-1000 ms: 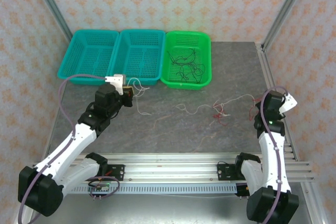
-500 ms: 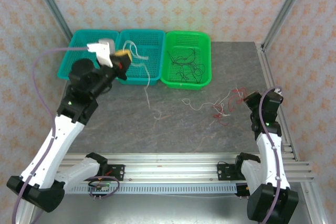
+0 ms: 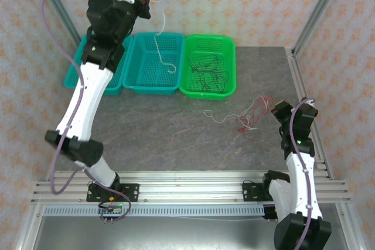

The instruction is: Untangle the cables

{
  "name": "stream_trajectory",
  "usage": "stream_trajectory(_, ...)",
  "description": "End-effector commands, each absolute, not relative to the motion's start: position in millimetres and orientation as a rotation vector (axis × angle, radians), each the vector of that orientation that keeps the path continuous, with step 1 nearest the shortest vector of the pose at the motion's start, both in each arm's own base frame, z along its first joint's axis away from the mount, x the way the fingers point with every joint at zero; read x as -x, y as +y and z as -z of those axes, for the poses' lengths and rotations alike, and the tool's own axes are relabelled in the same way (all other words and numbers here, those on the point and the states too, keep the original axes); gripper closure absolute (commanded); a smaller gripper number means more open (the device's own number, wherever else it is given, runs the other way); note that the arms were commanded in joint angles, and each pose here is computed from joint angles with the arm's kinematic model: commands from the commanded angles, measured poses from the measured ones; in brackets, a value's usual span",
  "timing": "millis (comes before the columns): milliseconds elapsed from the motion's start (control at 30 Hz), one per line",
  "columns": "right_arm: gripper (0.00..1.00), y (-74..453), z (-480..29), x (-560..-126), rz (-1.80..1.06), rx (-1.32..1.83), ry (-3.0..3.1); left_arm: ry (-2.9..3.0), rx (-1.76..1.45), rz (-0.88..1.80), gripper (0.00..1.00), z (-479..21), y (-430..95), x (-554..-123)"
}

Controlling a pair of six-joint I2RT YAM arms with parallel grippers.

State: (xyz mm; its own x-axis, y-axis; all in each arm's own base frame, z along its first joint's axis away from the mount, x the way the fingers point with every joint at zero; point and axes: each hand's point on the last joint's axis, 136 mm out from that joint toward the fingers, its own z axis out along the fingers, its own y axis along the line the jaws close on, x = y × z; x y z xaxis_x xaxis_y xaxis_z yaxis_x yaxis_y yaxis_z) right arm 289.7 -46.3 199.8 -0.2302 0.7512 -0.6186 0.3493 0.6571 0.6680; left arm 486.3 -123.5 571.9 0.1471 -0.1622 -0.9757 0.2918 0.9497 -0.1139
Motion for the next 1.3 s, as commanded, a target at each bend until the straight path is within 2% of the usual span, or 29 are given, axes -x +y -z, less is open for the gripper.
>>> stream_trajectory(0,1.00,-43,-205,-284,-0.481,-0.855,1.830,1.483,-0.048,0.291,1.00,-542,-105,-523)
stream_trajectory(100,1.00,-42,-206,-279,-0.476,-0.847,1.833,1.587,-0.001,0.283,1.00,-503,-94,-552)
stream_trajectory(200,1.00,-41,-204,-276,-0.471,-0.843,1.838,1.727,0.016,0.282,1.00,-435,-95,-585)
stream_trajectory(433,1.00,-39,-209,-277,-0.483,-0.830,1.836,1.991,0.069,0.241,1.00,-305,-90,-610)
stream_trajectory(467,1.00,-39,-210,-277,-0.482,-0.828,1.834,2.033,0.088,0.244,0.93,-291,-88,-611)
stream_trajectory(567,1.00,-40,-213,-277,-0.478,-0.821,1.833,2.123,0.156,0.233,0.50,-261,-78,-607)
stream_trajectory(633,1.00,-39,-215,-277,-0.479,-0.820,1.833,2.112,0.174,0.239,0.33,-262,-76,-600)
stream_trajectory(733,1.00,-38,-220,-279,-0.494,-0.814,1.823,2.070,0.193,0.232,0.23,-281,-70,-585)
stream_trajectory(867,1.00,-27,-231,-285,-0.563,-0.756,1.840,1.960,0.152,0.350,0.20,-338,-81,-549)
stream_trajectory(1033,1.00,0,-253,-288,-0.667,-0.570,1.889,1.794,-0.056,0.611,0.20,-386,-138,-482)
stream_trajectory(1133,1.00,21,-268,-286,-0.739,-0.429,1.921,1.748,-0.346,0.667,0.20,-389,-192,-429)
stream_trajectory(1267,1.00,52,-291,-280,-0.828,-0.249,1.944,1.676,-0.788,0.711,0.20,-359,-266,-349)
